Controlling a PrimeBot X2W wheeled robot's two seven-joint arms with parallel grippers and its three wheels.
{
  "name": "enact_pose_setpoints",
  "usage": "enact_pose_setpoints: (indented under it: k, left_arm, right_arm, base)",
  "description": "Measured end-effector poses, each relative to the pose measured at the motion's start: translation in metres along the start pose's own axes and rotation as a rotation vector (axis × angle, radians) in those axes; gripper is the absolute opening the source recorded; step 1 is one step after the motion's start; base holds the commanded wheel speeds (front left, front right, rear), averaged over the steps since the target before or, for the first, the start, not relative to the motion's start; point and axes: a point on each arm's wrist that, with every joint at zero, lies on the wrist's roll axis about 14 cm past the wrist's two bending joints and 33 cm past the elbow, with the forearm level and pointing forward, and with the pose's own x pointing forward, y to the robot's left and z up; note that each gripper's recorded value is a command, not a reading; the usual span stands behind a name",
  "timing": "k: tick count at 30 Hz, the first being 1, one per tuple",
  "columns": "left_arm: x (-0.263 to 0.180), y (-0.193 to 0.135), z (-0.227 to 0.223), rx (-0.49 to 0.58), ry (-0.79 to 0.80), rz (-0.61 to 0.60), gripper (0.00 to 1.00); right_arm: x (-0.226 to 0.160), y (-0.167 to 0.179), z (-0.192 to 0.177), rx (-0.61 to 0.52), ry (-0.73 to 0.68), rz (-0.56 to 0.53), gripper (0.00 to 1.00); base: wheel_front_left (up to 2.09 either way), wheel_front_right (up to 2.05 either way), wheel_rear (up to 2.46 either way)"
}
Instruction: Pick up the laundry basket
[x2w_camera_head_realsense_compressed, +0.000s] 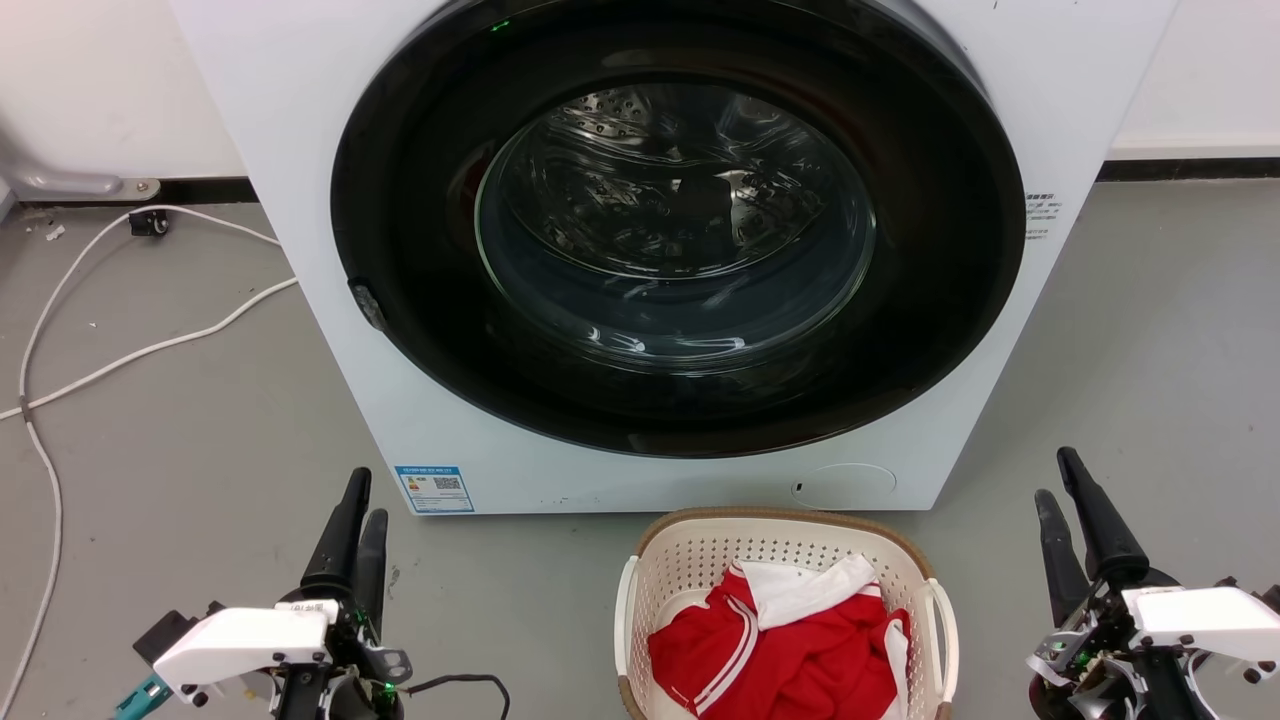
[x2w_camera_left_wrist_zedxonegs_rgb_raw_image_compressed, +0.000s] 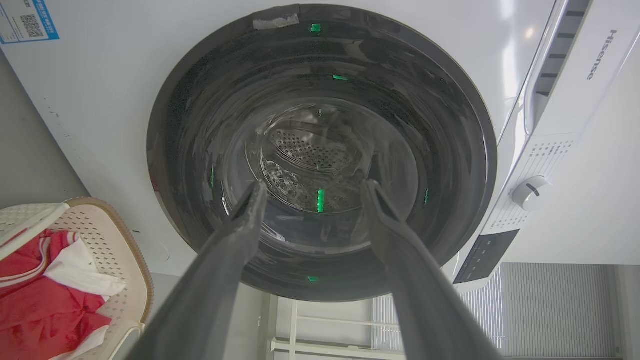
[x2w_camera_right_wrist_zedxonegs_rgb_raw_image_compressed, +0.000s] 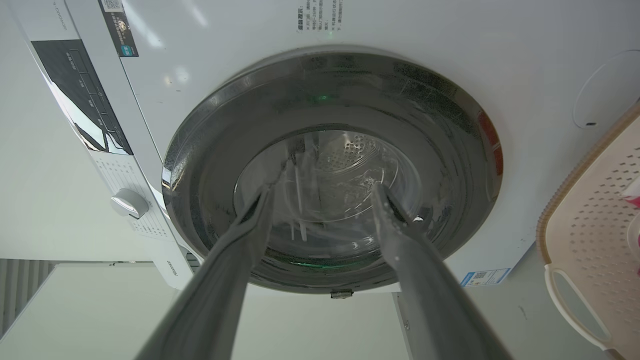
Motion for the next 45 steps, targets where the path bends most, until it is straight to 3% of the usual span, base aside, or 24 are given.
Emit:
enact_pose_setpoints:
  k: [7,26,45]
  left_arm:
    - [0.005,-0.014,-0.003,0.078,-0.007,-0.041,1.0]
    - [0.009,-0.05,-0.008,0.528,-0.039,-0.15,1.0]
    - [0.008,-0.049,-0.02,0.874,-0.038,-0.172,1.0]
  right_arm:
    - [0.002,0.004,-0.003,-0.083,-0.004,0.01,1.0]
    - [0.004,0.026,-0.008,-0.616,-0.016,0.083,1.0]
    - [0.003,0.031,-0.016,-0.977,-0.019,0.124,1.0]
  base:
    - [0.0,0.0,0.0]
    - [0.0,0.0,0.0]
    - [0.0,0.0,0.0]
